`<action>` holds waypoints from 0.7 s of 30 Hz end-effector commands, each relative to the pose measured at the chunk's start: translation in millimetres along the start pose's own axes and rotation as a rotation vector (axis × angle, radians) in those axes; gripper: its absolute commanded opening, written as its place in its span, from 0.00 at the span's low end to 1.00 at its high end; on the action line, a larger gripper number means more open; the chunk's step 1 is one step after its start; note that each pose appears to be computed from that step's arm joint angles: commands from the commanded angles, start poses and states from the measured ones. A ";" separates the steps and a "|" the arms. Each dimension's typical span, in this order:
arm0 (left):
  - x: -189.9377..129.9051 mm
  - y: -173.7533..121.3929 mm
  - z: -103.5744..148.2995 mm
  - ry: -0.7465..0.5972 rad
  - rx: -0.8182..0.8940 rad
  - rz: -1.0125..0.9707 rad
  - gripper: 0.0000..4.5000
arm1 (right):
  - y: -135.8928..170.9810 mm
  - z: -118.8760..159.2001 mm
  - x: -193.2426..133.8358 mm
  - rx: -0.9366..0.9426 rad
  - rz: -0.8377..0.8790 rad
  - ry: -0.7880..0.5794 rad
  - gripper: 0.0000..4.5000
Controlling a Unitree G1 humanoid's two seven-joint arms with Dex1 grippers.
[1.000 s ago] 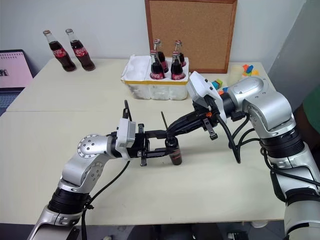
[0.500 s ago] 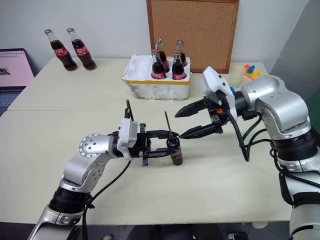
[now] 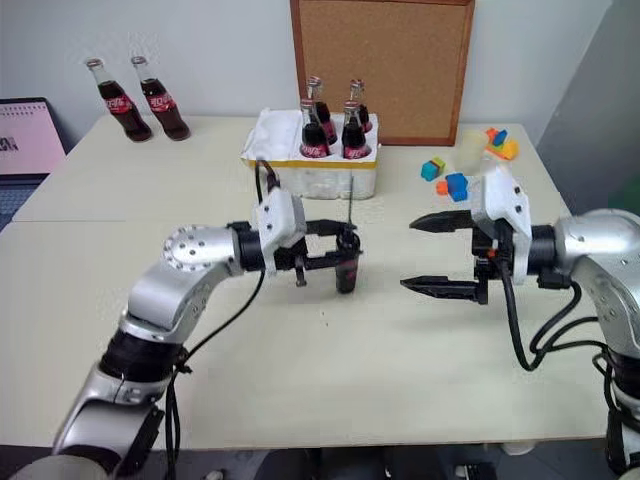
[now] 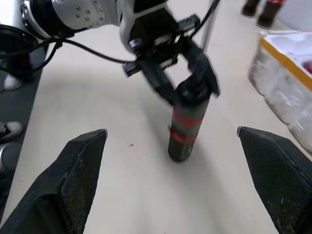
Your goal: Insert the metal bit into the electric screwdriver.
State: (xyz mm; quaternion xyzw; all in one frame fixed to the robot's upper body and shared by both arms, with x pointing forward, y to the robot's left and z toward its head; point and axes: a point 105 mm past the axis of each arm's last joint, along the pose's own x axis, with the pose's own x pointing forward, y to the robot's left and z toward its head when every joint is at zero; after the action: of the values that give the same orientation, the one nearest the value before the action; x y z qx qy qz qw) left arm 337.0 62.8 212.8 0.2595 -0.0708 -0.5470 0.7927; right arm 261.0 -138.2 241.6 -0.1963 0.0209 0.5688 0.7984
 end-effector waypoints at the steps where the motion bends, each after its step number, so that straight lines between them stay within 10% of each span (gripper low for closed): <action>1: 11.2 12.7 -23.5 0.167 0.123 -0.016 0.35 | 12.8 12.6 -7.4 -0.058 -0.084 -0.020 1.00; 21: 87.3 -12.0 -85.8 0.467 0.323 -0.428 0.35 | 29.7 -17.3 -24.3 -0.099 -0.362 0.216 1.00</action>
State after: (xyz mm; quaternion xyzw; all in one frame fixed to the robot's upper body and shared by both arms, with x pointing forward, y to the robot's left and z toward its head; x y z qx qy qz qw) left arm 392.9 -1.6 124.0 0.4943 0.0572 -0.6105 0.6162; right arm 231.5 -158.2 214.0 -0.2843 0.0650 0.4043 0.8669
